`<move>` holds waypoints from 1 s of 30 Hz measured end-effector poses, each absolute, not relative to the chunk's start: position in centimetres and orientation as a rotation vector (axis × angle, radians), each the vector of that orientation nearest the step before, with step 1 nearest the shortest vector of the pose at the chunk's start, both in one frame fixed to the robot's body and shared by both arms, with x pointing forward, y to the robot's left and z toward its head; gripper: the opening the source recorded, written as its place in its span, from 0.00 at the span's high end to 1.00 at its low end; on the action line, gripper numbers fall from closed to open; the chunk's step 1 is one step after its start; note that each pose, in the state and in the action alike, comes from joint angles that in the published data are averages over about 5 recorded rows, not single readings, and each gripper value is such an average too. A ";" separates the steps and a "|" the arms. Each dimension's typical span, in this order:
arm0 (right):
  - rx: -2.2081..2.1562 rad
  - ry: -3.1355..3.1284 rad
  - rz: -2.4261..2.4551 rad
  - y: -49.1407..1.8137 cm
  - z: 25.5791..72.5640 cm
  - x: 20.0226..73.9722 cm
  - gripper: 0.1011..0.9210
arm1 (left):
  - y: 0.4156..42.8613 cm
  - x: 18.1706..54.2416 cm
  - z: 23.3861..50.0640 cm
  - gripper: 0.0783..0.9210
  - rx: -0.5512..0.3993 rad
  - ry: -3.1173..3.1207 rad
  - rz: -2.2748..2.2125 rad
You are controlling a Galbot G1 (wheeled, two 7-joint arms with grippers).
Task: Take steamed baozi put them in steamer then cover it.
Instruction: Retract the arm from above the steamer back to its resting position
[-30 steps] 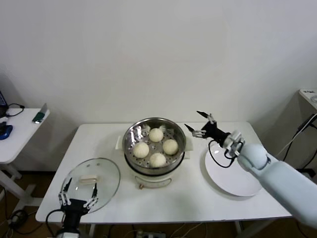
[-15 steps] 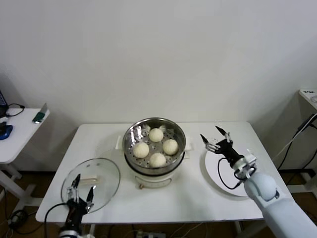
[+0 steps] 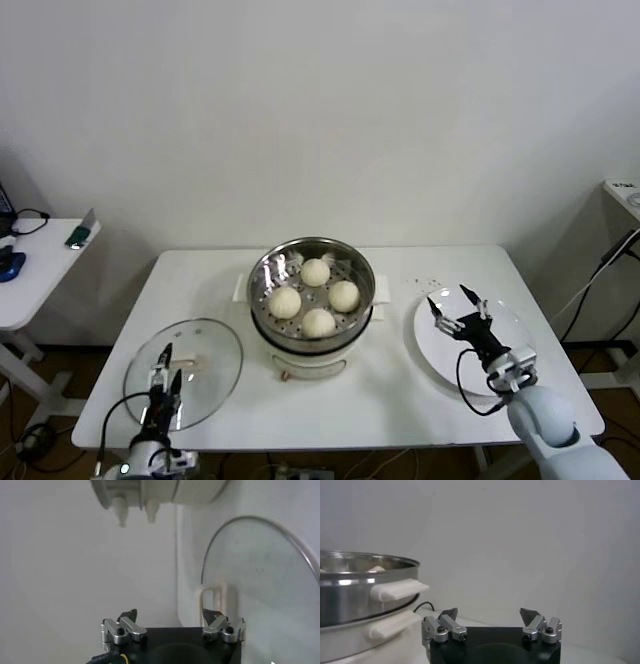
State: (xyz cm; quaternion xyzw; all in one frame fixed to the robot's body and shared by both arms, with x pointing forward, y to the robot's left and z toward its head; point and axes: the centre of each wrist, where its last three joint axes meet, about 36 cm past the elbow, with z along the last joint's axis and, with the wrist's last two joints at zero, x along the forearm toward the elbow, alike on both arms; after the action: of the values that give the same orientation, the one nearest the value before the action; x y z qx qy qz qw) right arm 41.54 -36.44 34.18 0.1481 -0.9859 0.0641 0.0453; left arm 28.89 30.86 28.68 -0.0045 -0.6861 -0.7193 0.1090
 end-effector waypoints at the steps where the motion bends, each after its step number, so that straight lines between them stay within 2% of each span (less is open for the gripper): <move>1: 0.447 -3.009 0.197 -36.5 34.1 41.4 0.12 | 31.0 29.2 28.4 0.12 -0.010 -2.012 -2.120; 10: 0.405 -3.000 0.207 -36.9 33.5 40.5 0.12 | 31.4 31.8 26.8 0.12 0.018 -2.003 -2.138; 19: 0.383 -2.992 0.226 -37.4 32.8 39.9 0.12 | 32.2 34.0 26.3 0.14 0.057 -1.996 -2.151; 30: 0.370 -2.987 0.228 -37.4 31.9 39.7 0.12 | 32.3 34.3 25.4 0.50 0.043 -2.020 -2.120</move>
State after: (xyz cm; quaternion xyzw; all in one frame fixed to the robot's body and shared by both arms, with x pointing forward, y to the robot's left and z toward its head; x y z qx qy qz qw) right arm 39.74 -37.40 31.90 0.1224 -0.9877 0.0755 0.0615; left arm 34.33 32.28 25.43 0.0145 -0.6859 -0.7197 0.1061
